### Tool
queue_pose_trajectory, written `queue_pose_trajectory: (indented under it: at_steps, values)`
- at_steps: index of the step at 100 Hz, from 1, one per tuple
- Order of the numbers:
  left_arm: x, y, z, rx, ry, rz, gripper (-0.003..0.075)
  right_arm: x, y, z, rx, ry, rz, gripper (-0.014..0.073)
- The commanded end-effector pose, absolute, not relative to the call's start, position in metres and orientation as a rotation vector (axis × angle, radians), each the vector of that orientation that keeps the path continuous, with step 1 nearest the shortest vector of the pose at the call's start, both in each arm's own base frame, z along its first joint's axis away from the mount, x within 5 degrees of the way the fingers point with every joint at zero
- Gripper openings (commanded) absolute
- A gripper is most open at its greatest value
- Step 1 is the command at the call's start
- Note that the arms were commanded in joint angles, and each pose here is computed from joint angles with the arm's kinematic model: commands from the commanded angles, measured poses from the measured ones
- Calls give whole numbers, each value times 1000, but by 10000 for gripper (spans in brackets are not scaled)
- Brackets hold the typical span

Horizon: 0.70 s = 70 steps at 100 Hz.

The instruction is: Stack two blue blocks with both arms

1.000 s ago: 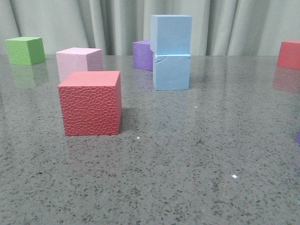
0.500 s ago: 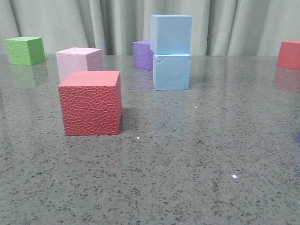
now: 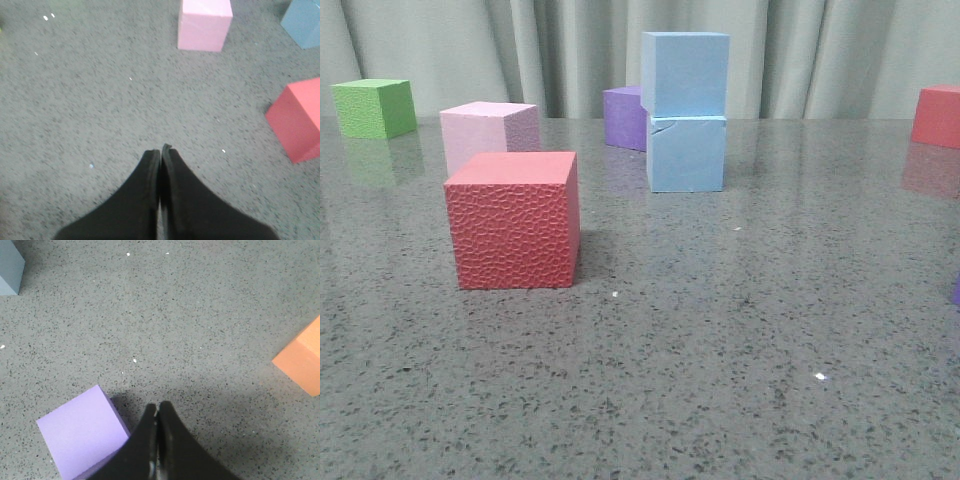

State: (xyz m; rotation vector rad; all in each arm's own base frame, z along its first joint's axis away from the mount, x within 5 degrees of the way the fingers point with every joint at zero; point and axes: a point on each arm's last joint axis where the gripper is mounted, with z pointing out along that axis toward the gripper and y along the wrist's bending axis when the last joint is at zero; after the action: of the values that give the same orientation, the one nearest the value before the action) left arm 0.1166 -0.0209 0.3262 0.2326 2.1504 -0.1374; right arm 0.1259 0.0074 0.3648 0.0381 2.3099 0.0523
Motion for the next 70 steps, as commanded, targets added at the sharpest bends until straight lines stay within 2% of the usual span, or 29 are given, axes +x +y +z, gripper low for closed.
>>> queue_pose_trajectory:
  at_steps: [1, 26, 47, 70]
  values:
    - [119, -19, 344, 205, 2001, -110, -19, 126, 7, 377, 30, 2229, 50, -69]
    - [103, -11, 337, 154, 1766, -29, -19, 126, 7, 377, 30, 2228, 50, -69]
    - [83, -5, 304, 84, 1648, -24, -19, 126, 7, 377, 30, 2228, 50, -69]
    - [67, -4, 259, 94, 1638, -15, -19, 126, 7, 377, 30, 2228, 50, -69]
